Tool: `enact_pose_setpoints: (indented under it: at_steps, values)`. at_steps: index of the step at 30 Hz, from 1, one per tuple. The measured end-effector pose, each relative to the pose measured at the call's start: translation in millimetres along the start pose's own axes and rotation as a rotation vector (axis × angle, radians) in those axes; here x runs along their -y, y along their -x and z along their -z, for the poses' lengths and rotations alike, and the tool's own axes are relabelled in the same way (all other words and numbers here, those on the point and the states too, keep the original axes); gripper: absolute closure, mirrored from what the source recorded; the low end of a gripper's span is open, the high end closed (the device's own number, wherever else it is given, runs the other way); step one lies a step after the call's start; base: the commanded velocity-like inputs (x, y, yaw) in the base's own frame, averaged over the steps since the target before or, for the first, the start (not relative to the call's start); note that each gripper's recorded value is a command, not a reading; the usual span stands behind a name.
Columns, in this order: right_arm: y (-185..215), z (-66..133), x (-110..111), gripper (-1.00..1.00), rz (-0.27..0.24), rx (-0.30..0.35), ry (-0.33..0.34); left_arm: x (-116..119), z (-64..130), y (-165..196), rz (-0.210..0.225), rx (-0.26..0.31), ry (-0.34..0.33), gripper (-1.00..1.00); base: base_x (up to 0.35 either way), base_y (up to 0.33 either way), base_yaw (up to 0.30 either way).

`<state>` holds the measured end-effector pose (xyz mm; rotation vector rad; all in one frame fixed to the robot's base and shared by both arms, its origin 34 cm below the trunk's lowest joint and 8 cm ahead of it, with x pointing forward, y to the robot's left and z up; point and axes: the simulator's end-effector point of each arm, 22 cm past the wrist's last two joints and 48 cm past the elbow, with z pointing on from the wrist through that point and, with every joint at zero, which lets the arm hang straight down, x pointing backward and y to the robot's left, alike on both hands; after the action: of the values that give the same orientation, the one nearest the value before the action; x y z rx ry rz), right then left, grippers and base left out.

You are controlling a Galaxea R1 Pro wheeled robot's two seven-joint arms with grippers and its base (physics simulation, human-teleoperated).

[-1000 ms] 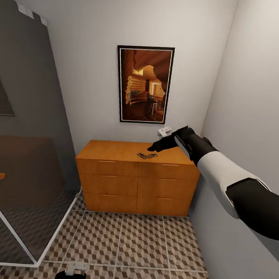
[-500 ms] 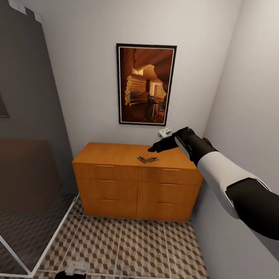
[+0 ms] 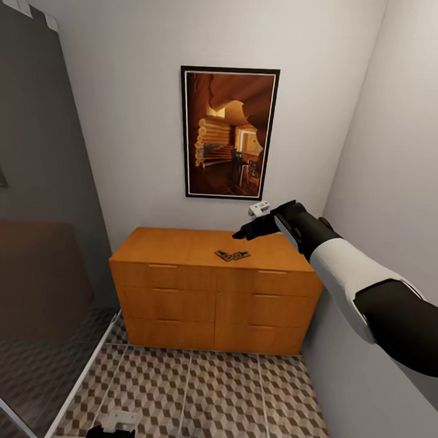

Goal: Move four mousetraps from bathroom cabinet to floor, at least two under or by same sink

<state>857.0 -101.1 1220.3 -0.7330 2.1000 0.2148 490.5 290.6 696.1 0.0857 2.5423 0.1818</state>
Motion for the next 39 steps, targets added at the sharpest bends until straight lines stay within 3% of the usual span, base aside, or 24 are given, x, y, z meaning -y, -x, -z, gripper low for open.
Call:
enact_pose_setpoints:
  at_steps: [3,11,18,29,39]
  values:
    - [-0.4,-0.5,0.4,-1.00,0.001,0.002,0.000,-2.3,0.2,-2.7,-0.001,-0.004,0.003,-1.00,0.009,0.000,0.000]
    - [-0.8,-1.5,0.0,-1.00,0.002,0.004,0.000,-21.9,12.4,-71.0,-0.018,-0.091,0.023,-1.00,0.001,0.000,0.000]
    - [0.4,-1.7,0.0,-1.00,0.006,0.011,0.000,-32.8,32.2,-140.0,-0.034,-0.182,0.032,-1.00,0.000,0.000,0.000]
    - [-15.2,-9.2,5.8,-1.00,-0.003,-0.002,-0.004,-48.3,64.5,-220.6,-0.057,-0.293,0.045,-1.00,0.000,0.000,0.000]
    - [-28.0,-14.4,7.8,-1.00,-0.016,-0.021,-0.005,-56.0,78.0,-248.1,-0.067,-0.332,0.051,-1.00,0.000,0.000,0.000]
